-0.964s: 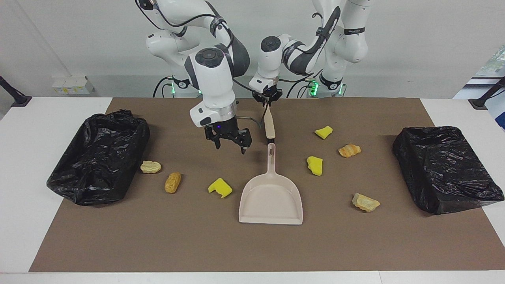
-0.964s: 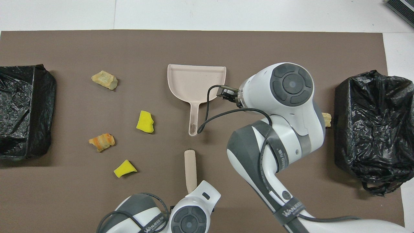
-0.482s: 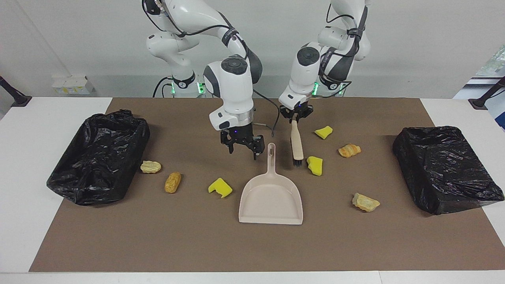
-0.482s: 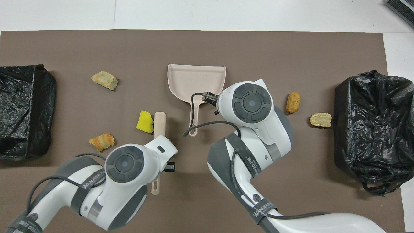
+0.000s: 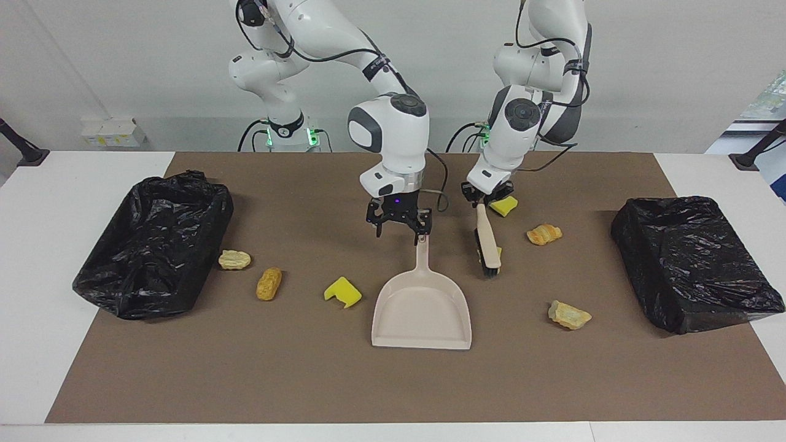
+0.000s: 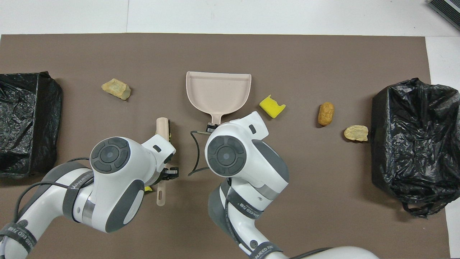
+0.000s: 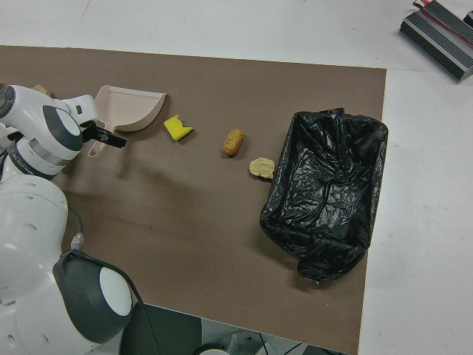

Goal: Sweep and dump trash in bin

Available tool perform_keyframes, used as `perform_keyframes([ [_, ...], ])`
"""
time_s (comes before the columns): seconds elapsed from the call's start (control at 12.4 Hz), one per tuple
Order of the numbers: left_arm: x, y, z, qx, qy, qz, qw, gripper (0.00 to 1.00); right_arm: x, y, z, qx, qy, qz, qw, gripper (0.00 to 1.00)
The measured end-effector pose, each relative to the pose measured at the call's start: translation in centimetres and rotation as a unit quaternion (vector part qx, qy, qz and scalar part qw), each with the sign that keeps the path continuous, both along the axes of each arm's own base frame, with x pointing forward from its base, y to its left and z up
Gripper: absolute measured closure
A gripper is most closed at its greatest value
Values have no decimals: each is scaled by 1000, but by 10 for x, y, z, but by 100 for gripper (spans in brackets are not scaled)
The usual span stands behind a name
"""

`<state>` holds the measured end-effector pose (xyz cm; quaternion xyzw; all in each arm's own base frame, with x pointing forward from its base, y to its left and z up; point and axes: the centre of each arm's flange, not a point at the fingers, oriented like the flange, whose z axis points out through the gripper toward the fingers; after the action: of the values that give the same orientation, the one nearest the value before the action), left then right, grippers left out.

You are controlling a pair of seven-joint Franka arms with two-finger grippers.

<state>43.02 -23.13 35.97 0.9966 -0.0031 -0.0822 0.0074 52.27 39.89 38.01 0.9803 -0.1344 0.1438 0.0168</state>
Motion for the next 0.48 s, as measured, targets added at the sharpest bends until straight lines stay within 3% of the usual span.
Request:
perform_keyframes([
  [0.24,-9,14,2,24,58,6,998,74,-15,22,-10,-18,-21,6,1000,0],
  [0.48,-17,43,12,42,111,26,993,74,-14,27,-12,-9,-40,12,999,0],
])
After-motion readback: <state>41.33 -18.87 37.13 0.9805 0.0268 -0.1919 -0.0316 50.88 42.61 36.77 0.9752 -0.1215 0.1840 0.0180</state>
